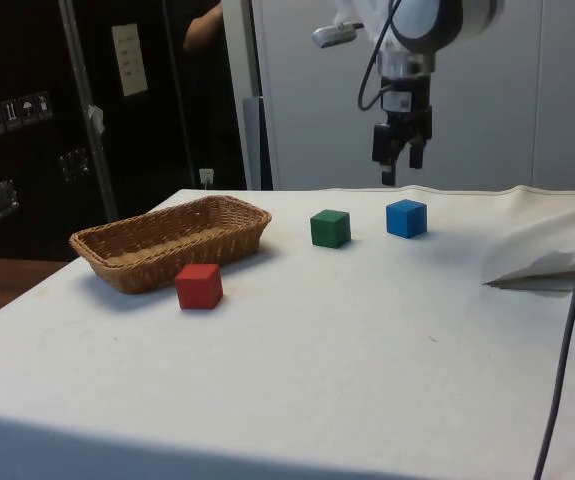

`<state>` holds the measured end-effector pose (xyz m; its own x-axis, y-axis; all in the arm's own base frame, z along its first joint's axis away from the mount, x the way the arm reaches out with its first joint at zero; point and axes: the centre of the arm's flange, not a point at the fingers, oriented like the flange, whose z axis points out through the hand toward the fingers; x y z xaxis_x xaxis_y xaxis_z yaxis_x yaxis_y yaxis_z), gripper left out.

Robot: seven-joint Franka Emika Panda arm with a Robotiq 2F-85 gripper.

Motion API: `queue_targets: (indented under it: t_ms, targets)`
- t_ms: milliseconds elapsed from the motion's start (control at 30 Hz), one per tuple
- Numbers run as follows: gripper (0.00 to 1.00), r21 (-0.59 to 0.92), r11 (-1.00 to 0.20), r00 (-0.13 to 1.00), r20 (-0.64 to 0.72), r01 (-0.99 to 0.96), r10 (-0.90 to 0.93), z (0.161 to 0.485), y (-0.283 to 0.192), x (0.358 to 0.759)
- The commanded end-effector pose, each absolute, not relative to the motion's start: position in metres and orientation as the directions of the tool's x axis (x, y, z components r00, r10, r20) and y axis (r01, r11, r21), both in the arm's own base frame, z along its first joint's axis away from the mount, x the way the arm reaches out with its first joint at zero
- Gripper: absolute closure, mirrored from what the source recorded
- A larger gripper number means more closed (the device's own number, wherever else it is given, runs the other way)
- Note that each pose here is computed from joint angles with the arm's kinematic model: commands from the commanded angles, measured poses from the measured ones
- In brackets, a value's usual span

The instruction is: Pick up the blue cube and place it into the basket.

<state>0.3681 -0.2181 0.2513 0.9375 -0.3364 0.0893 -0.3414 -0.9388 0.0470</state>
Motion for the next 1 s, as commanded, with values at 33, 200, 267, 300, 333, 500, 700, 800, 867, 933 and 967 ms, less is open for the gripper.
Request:
queue_targets:
  t_ms: [33,200,267,300,333,500,700,800,867,933,967]
  targets:
    - [0.0,0.048,-0.934,0.932,0.102,-0.353,-0.347,0.248,-0.22,0.366]
    - [0.0,0.06,-0.929,0.928,0.095,-0.366,-0.36,0.239,-0.225,0.363]
    - [0.0,0.058,-0.925,0.923,0.112,-0.376,-0.369,0.237,-0.225,0.362]
    - [0.0,0.059,-0.923,0.921,0.111,-0.38,-0.373,0.235,-0.225,0.361]
    - [0.0,0.059,-0.922,0.92,0.114,-0.384,-0.375,0.233,-0.225,0.361]
    - [0.0,0.07,-0.916,0.915,0.109,-0.396,-0.388,0.226,-0.228,0.361]
    - [0.0,0.063,-0.9,0.897,0.131,-0.432,-0.422,0.218,-0.227,0.36]
    - [0.0,0.075,-0.898,0.898,0.118,-0.434,-0.424,0.214,-0.231,0.359]
    - [0.0,0.068,-0.89,0.888,0.135,-0.451,-0.44,0.212,-0.23,0.359]
    - [0.0,0.07,-0.886,0.885,0.136,-0.457,-0.446,0.21,-0.23,0.359]
    - [0.0,0.071,-0.884,0.882,0.137,-0.462,-0.451,0.209,-0.23,0.358]
